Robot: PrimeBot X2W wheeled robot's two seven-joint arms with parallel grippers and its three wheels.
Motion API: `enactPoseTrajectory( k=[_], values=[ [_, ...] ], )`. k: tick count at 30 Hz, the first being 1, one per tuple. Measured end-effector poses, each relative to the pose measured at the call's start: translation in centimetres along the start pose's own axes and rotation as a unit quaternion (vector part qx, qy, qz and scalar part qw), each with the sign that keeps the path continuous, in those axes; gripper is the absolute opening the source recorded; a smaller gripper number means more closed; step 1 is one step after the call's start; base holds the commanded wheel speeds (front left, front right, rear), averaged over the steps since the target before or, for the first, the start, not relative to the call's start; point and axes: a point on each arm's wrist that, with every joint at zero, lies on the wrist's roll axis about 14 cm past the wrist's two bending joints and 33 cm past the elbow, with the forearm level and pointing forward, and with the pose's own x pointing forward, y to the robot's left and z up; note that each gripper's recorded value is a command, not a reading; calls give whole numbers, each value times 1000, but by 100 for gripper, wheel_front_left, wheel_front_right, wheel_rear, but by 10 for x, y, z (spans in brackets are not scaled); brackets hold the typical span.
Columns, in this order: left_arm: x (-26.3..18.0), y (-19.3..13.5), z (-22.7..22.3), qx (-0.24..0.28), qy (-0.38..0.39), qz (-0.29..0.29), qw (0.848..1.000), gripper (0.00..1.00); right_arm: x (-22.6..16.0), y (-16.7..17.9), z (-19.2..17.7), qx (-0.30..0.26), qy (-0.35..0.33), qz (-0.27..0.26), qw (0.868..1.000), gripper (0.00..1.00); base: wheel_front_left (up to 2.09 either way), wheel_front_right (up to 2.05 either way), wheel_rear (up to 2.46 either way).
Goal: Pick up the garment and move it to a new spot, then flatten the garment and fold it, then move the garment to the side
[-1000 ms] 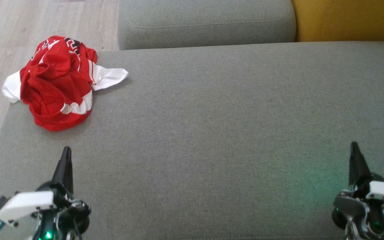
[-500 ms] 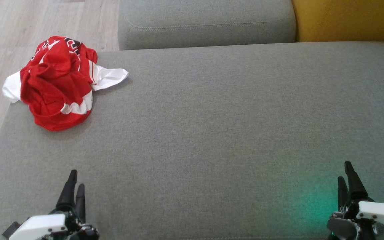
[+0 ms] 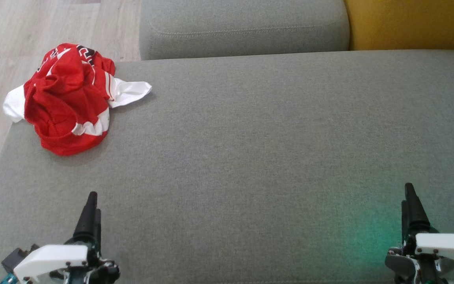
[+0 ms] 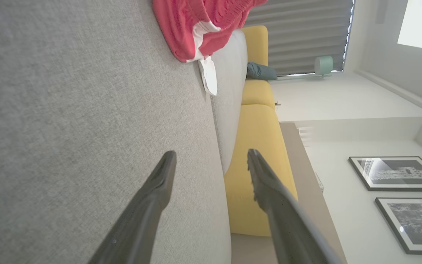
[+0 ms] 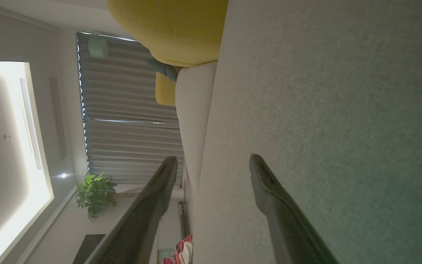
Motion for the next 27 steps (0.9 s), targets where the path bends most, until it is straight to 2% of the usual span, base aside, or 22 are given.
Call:
enactPoseTrajectory(
  k=[15,27],
  values=[
    [1,-8,-10,110,5,-3,994,100,2,14,-5,-106,1,21,994,100,0,0,0],
    [1,-12,-20,221,11,-10,975,100,2,27,-19,-207,13,47,977,100,0,0,0]
  ],
)
